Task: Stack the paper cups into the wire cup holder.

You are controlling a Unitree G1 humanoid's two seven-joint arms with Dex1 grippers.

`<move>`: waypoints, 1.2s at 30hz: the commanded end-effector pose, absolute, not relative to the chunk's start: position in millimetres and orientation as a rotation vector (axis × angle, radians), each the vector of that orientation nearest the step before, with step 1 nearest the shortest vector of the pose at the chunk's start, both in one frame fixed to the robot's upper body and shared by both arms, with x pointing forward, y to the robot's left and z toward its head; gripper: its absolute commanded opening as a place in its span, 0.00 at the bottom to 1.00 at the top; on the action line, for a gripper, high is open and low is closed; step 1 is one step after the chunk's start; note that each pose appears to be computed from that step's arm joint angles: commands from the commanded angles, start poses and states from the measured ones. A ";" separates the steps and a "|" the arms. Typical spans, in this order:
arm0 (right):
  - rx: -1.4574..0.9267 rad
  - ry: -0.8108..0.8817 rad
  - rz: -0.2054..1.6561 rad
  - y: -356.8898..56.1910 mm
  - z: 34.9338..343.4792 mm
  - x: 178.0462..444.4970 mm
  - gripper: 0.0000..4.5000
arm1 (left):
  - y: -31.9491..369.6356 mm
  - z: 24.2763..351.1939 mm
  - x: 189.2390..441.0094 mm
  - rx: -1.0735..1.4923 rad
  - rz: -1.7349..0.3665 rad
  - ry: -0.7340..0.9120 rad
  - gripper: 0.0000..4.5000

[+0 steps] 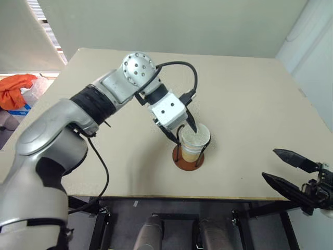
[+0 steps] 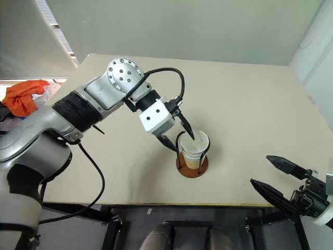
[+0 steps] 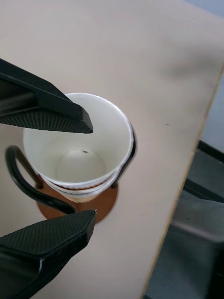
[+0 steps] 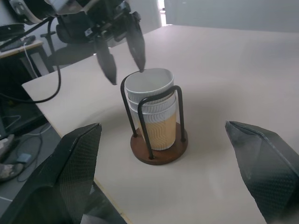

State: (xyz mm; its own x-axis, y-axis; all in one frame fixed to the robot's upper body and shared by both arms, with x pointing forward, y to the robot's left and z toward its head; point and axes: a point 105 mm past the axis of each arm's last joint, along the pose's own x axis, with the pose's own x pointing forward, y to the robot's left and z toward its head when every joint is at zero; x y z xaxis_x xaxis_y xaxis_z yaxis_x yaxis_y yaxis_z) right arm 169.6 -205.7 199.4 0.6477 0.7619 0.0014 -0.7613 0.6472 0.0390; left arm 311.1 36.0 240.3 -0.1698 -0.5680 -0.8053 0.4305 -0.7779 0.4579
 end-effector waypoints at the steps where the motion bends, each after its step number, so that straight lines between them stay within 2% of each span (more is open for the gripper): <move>1: 0.015 0.007 0.938 -199.3 204.6 173.6 1.00 | 41.6 254.7 315.7 1.445 -1.949 -0.183 0.58; 4: 0.015 0.056 1.007 -197.7 203.6 182.1 1.00 | 51.4 268.5 321.4 1.242 -1.877 -0.166 0.58; 10: -0.082 0.102 1.113 -210.7 212.4 209.0 1.00 | 142.7 271.4 313.5 0.718 -1.667 0.028 0.58; 13: -0.110 0.111 1.157 -212.1 215.3 227.8 1.00 | 181.1 264.5 302.7 0.544 -1.519 0.089 0.58; 20: -0.128 0.136 1.279 -205.6 222.9 261.5 1.00 | 260.4 256.6 271.8 0.419 -1.143 0.190 0.58; 26: -0.163 0.152 1.320 -206.1 227.8 280.8 1.00 | 289.7 252.1 248.2 0.371 -0.999 0.223 0.58; 36: -0.189 0.164 1.368 -203.4 230.0 293.4 1.00 | 287.6 245.4 238.3 0.348 -0.973 0.237 0.58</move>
State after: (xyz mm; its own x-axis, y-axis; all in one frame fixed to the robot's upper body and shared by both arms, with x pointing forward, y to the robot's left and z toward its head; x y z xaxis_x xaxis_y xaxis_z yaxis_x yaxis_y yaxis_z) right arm 293.0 -204.8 222.2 0.2045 0.9523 -0.2265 -0.9779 0.2091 -0.0037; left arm 240.6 287.9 234.3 0.5256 -0.7709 -0.3598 0.8470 0.5136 0.1371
